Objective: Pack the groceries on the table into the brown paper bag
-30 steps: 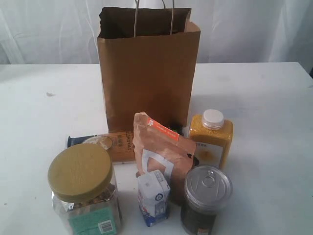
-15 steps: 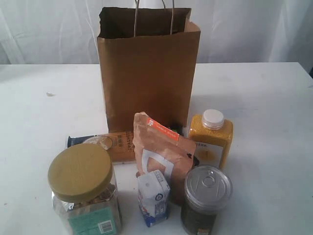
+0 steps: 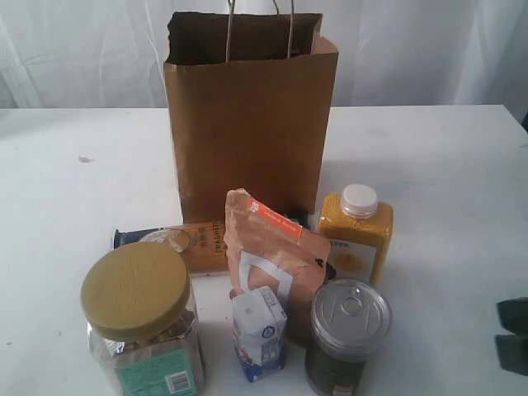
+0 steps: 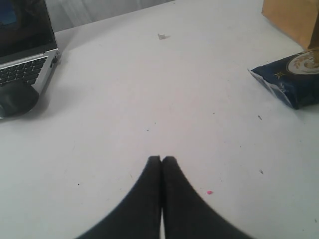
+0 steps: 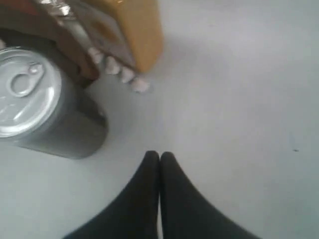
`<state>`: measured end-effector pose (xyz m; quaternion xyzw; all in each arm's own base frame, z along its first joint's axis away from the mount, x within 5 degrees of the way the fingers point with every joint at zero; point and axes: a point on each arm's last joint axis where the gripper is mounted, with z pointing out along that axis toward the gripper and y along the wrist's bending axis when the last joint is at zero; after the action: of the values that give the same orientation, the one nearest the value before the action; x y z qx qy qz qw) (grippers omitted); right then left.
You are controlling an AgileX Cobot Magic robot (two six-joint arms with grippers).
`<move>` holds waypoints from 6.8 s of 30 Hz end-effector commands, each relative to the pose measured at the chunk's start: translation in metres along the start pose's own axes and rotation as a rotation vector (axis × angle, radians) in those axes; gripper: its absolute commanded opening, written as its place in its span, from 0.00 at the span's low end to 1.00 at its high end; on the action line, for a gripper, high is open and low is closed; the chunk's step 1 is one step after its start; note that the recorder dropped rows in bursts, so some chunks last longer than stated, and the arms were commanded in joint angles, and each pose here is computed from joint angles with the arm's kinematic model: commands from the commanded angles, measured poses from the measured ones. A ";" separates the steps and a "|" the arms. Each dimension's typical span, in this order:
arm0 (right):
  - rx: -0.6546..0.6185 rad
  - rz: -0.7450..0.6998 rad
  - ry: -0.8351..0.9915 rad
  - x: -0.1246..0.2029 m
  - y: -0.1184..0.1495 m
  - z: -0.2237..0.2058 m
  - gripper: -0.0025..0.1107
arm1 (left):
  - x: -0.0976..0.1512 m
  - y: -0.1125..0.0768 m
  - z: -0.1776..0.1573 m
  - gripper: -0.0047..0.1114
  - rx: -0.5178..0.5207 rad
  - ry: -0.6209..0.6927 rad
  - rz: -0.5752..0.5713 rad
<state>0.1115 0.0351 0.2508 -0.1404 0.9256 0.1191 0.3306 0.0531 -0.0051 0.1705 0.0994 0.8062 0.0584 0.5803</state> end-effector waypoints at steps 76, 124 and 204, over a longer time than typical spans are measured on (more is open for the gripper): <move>-0.261 -0.379 -0.010 -0.101 0.083 0.053 0.71 | 0.001 0.000 0.000 0.04 -0.002 -0.003 -0.003; -0.291 -0.509 0.468 -0.064 0.084 0.104 0.66 | 0.001 0.000 0.000 0.04 -0.002 -0.003 -0.003; -0.108 -0.400 -1.085 -0.342 0.134 -0.014 0.16 | 0.001 0.000 0.000 0.04 -0.002 -0.003 -0.003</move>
<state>0.3257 0.2200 0.4693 -0.2566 0.6514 0.1221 0.7036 0.0531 -0.0051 0.1705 0.0994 0.8062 0.0584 0.5803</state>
